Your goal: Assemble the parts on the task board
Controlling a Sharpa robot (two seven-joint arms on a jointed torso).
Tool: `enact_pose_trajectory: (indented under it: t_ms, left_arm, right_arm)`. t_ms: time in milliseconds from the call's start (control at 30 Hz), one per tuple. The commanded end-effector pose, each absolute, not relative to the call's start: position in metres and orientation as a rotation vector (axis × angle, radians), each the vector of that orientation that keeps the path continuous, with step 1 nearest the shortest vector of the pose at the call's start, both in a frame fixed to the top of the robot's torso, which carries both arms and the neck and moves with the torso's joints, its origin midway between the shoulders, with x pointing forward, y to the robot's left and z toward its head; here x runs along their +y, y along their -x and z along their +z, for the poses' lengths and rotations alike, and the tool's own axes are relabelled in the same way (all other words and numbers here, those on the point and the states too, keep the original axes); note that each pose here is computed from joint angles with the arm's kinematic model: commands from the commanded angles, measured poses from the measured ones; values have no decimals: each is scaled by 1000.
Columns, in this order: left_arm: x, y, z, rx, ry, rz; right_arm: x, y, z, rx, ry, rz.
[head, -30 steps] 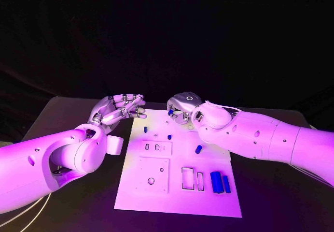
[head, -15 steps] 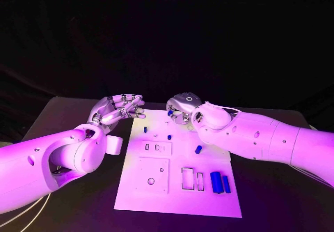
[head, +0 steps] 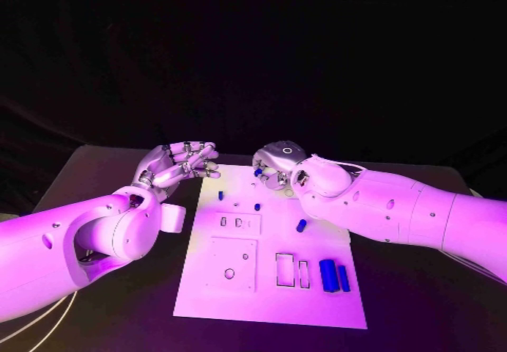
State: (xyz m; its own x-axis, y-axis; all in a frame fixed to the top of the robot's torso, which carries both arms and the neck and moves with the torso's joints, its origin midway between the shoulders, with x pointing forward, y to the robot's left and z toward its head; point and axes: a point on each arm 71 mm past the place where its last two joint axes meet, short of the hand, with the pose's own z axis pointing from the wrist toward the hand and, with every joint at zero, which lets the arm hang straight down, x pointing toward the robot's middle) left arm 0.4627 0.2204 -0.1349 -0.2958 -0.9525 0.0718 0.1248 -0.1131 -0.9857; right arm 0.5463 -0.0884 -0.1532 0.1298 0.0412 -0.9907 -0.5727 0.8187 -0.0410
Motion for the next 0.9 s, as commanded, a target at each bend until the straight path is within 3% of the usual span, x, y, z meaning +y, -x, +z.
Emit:
enact_pose_trajectory:
  t_ms: [33,567,900]
  left_arm:
    - [218,-463,-133,1266,1012,-1580]
    - [220,-463,-133,1265,1014,-1577]
    - [221,-464,-134,1266,1018,-1576]
  right_arm:
    - [-88,-545,-155,1391,487,464]
    - [-98,-545,-154,1381,449,475]
    - [-148,-528,-129,1386,287,568]
